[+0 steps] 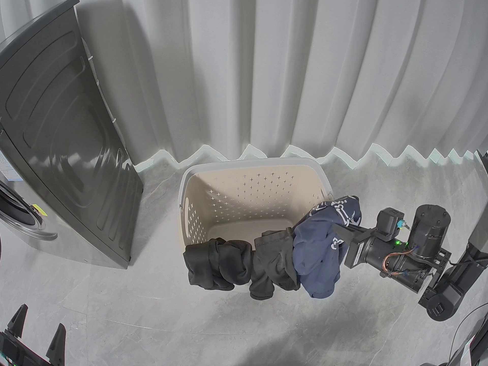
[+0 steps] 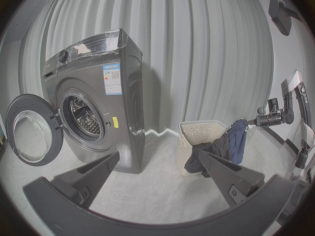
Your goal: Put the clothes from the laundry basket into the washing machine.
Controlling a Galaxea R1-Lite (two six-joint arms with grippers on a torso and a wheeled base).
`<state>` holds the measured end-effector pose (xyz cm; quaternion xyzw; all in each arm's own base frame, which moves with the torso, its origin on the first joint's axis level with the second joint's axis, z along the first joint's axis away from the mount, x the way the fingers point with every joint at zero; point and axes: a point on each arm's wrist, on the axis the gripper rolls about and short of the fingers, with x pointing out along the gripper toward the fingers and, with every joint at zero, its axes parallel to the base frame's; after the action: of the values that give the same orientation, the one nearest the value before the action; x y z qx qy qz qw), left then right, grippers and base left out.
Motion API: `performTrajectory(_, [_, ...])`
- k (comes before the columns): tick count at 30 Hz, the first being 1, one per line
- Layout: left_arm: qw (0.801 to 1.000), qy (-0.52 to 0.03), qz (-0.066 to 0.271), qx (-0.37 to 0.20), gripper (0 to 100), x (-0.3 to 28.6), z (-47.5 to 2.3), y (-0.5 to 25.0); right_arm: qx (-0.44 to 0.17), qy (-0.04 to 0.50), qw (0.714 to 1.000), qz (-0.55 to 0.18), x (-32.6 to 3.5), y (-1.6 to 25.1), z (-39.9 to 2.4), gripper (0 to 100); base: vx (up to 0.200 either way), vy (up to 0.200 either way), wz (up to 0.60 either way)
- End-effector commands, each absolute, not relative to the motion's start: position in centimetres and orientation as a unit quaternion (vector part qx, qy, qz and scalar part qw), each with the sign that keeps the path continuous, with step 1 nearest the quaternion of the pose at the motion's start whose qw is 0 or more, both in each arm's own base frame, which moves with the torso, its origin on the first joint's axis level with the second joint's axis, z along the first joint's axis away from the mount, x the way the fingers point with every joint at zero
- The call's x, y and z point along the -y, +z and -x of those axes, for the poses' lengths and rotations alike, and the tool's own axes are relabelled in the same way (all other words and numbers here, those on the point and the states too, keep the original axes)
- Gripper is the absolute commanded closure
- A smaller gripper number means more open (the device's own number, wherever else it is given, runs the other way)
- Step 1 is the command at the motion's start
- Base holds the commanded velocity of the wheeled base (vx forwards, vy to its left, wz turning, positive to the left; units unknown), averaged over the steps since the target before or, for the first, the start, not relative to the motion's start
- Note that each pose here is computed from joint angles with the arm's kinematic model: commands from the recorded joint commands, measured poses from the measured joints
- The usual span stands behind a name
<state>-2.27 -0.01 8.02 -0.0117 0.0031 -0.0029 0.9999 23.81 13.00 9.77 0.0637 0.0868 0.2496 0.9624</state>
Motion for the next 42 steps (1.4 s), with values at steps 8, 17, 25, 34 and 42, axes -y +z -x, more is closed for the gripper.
performTrajectory(8, [1.000, -0.002, 0.012, -0.002, 0, 0.0, 2.3, 7.6, 0.070, 0.276, 0.956, -0.071, -11.8, 17.6, -20.0, 100, 0.000, 0.000, 0.00])
performTrajectory(17, [1.000, -0.003, 0.012, -0.002, 0, 0.0, 2.3, 7.6, 0.145, 0.277, 0.948, -0.063, -11.3, 21.1, -18.9, 100, 0.000, 0.000, 0.00])
performTrajectory(25, [1.000, -0.002, 0.014, -0.003, 0, 0.0, 2.3, 7.6, 0.112, 0.237, 0.963, -0.059, -10.4, 20.6, -18.5, 100, -0.125, 0.000, 0.00])
performTrajectory(34, [1.000, -0.001, 0.015, -0.003, 0, 0.0, 2.3, 7.6, 0.122, 0.235, 0.962, -0.062, -10.0, 21.0, -18.0, 100, -0.156, 0.000, 0.00])
performTrajectory(42, [1.000, -0.002, 0.015, -0.003, 0, 0.0, 2.3, 7.6, 0.120, 0.204, 0.969, -0.071, -10.1, 21.0, -17.6, 100, 0.000, 0.100, 0.00])
